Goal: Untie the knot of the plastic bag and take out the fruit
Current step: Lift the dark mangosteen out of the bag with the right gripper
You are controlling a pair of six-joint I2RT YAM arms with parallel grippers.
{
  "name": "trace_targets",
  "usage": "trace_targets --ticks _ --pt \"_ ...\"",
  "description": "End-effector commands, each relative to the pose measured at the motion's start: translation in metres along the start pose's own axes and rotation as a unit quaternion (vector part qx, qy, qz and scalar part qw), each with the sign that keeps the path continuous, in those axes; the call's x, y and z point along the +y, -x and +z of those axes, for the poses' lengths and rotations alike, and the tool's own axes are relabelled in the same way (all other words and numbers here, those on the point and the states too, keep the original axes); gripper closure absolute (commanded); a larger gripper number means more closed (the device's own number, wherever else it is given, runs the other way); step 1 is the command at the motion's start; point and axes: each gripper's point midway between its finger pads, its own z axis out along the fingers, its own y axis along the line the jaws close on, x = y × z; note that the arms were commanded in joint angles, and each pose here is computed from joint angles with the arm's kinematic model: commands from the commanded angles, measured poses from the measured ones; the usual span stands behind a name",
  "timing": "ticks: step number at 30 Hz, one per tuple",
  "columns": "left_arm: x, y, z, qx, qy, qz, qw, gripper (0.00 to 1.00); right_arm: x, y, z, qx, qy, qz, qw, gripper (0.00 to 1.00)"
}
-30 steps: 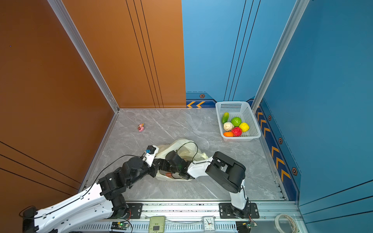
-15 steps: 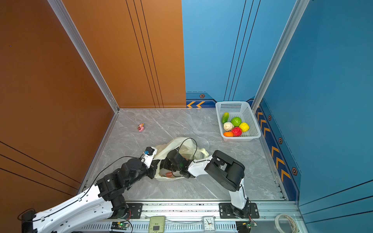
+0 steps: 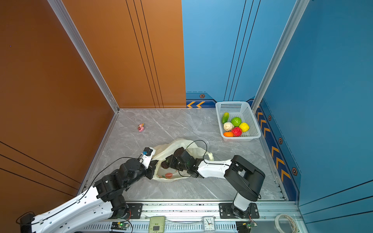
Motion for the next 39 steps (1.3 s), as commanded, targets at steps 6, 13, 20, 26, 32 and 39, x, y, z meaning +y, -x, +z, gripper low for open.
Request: trace_targets --ticks 6,13,20,26,32,39 --pt "0.003 0.006 0.011 0.004 0.012 0.003 1.000 1.00 -0.004 -0.004 -0.045 0.016 -0.051 -0.039 0.998 0.56" --pt "0.004 0.026 0.024 -0.020 0.021 -0.011 1.000 1.00 0.008 -0.002 -0.090 0.012 -0.072 -0.072 0.995 0.55" --pt "-0.004 0.044 0.040 -0.016 0.011 -0.017 1.000 1.00 0.015 -0.015 -0.104 0.043 -0.076 -0.093 0.992 0.55" --pt "-0.011 0.057 0.052 -0.015 0.001 -0.018 1.000 1.00 0.018 -0.018 -0.106 0.057 -0.074 -0.097 0.991 0.55" --pt "-0.013 0.049 0.059 0.004 0.000 -0.015 1.000 1.00 0.031 -0.006 -0.126 0.043 -0.064 -0.102 0.992 0.54" --pt "-0.014 0.050 0.065 0.020 0.003 -0.023 1.000 1.00 0.062 0.004 -0.147 0.045 -0.027 -0.104 0.993 0.54"
